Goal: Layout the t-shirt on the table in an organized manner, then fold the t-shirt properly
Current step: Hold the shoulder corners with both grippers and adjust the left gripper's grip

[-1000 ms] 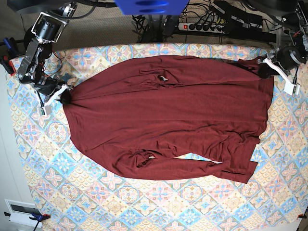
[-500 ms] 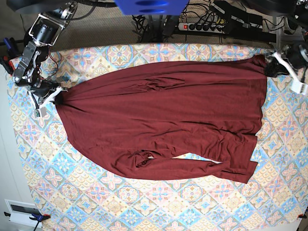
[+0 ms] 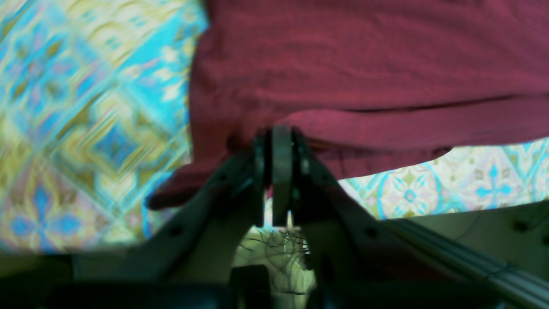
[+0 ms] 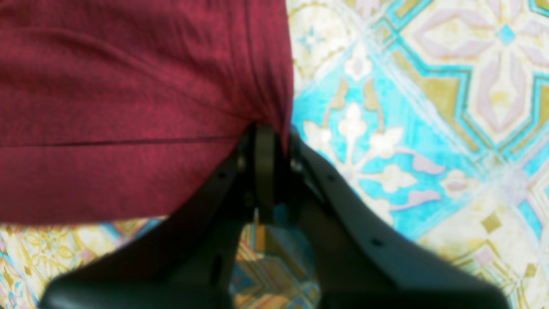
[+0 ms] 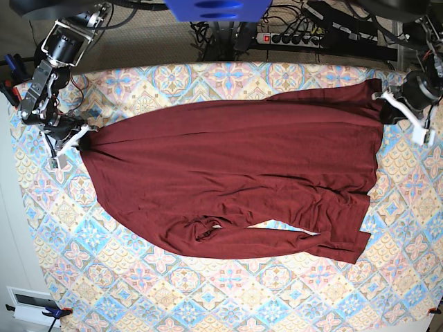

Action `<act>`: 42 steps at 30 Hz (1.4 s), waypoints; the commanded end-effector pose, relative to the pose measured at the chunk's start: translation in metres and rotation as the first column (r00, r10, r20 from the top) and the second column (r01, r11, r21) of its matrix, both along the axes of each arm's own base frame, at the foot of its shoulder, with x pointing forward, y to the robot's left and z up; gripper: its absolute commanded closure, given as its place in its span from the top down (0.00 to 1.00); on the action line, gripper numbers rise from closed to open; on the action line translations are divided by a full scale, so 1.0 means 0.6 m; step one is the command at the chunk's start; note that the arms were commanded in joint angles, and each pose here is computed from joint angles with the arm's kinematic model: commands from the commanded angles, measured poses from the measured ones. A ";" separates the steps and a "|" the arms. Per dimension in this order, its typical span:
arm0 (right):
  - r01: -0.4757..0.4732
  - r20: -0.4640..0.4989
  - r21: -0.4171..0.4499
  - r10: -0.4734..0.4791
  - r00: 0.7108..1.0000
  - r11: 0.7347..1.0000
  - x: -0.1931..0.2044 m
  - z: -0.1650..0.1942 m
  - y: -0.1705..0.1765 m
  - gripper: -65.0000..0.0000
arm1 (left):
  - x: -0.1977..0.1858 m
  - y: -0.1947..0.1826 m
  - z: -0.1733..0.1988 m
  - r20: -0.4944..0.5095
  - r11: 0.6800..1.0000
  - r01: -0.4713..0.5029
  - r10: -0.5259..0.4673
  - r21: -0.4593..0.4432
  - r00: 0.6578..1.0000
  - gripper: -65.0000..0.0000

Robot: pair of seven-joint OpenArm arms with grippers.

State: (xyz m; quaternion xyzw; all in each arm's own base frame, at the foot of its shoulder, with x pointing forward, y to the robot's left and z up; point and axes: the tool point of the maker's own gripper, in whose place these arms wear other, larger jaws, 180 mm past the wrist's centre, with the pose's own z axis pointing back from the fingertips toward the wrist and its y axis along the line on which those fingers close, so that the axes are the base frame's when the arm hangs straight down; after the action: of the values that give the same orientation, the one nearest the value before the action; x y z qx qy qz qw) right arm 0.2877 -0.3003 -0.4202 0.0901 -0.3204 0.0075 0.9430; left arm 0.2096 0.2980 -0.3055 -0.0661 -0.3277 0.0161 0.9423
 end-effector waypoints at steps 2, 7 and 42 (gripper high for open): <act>0.002 0.043 -0.023 -0.001 0.999 1.000 0.016 0.024 -0.015 0.00 | 0.013 -0.001 -0.009 -0.002 0.999 0.024 -0.024 0.036 1.000 0.00; 0.002 0.045 -0.024 -0.001 0.999 1.000 0.017 0.025 -0.015 0.00 | 0.014 -0.014 -0.070 -0.068 0.996 0.064 -0.060 0.068 0.996 0.00; 0.000 0.040 -0.023 0.001 0.999 1.000 0.015 0.023 -0.014 0.00 | -0.091 0.079 -0.157 -0.290 0.994 -0.067 0.091 0.092 0.953 0.42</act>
State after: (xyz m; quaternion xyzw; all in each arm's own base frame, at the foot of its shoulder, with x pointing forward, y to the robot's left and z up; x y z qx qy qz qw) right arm 0.2873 -0.3002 -0.4206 0.0898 -0.3194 0.0079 0.9433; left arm 0.1471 0.3430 -0.4082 -0.0147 -0.1728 0.0595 0.9830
